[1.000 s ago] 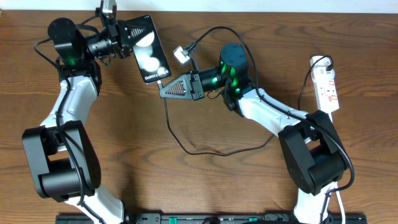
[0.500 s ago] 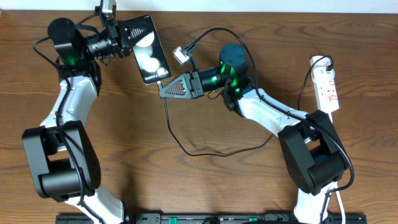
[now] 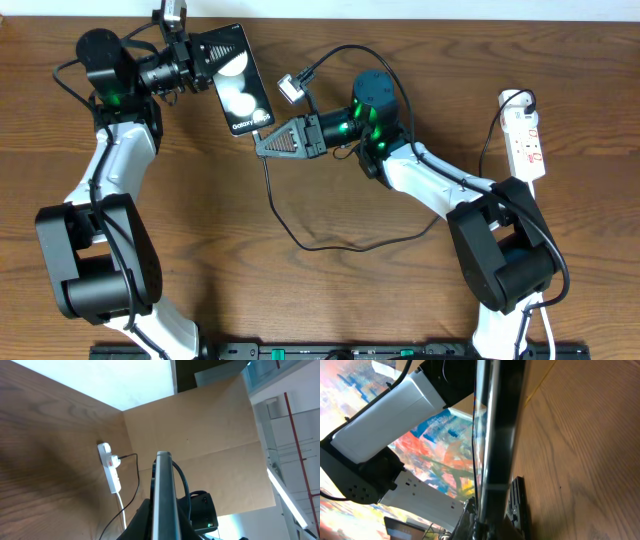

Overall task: Plug charger to phone and switch on socket
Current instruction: 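Open the right gripper and release the inserted plug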

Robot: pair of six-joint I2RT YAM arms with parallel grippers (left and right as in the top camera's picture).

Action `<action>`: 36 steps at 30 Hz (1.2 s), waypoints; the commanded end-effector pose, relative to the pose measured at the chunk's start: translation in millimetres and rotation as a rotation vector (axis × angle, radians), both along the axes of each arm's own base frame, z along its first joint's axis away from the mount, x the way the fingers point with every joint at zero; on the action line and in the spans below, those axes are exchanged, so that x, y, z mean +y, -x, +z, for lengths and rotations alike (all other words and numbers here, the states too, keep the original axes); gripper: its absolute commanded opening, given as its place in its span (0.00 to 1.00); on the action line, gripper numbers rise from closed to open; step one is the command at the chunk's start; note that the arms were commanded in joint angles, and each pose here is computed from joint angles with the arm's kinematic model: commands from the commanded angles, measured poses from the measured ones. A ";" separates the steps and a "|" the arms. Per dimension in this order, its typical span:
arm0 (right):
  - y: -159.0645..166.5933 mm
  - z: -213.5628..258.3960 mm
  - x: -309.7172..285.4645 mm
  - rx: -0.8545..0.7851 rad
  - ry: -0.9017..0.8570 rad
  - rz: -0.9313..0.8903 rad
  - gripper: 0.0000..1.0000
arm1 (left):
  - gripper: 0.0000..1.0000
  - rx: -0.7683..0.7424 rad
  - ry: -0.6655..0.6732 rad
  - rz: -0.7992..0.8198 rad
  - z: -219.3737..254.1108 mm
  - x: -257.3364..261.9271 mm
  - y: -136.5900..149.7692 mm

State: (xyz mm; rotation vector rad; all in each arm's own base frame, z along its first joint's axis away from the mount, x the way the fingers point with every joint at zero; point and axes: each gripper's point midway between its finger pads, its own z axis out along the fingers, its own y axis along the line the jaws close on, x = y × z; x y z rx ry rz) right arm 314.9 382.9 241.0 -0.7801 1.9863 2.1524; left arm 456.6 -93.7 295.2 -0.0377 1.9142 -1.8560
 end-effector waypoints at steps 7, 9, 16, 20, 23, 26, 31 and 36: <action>-33.8 1.1 3.9 -0.002 -0.010 -0.181 0.01 | 0.08 -0.063 -0.029 -0.105 14.1 -9.4 20.7; -35.6 1.2 4.1 -0.002 -0.010 -0.192 0.01 | 0.07 -0.063 -0.029 -0.106 14.1 -9.4 20.7; -37.0 1.2 4.3 -0.001 -0.011 -0.200 0.01 | 0.08 -0.064 -0.029 -0.105 14.1 -9.4 20.6; -36.8 1.2 4.3 -0.001 -0.011 -0.199 0.01 | 0.08 -0.063 -0.029 -0.105 14.1 -9.4 20.5; -36.8 1.3 4.3 -0.002 -0.011 -0.199 0.01 | 0.07 -0.063 -0.029 -0.105 14.1 -9.4 20.5; -36.5 1.3 4.2 -0.002 -0.011 -0.197 0.01 | 0.07 -0.063 -0.029 -0.105 14.1 -9.4 20.5; -31.4 1.0 3.8 -0.012 -0.012 -0.168 0.42 | 0.07 -0.063 -0.027 -0.092 14.5 -8.2 18.5; -27.9 0.9 3.3 -0.027 -0.014 -0.148 0.99 | 0.08 -0.063 -0.027 -0.086 14.6 -6.4 17.8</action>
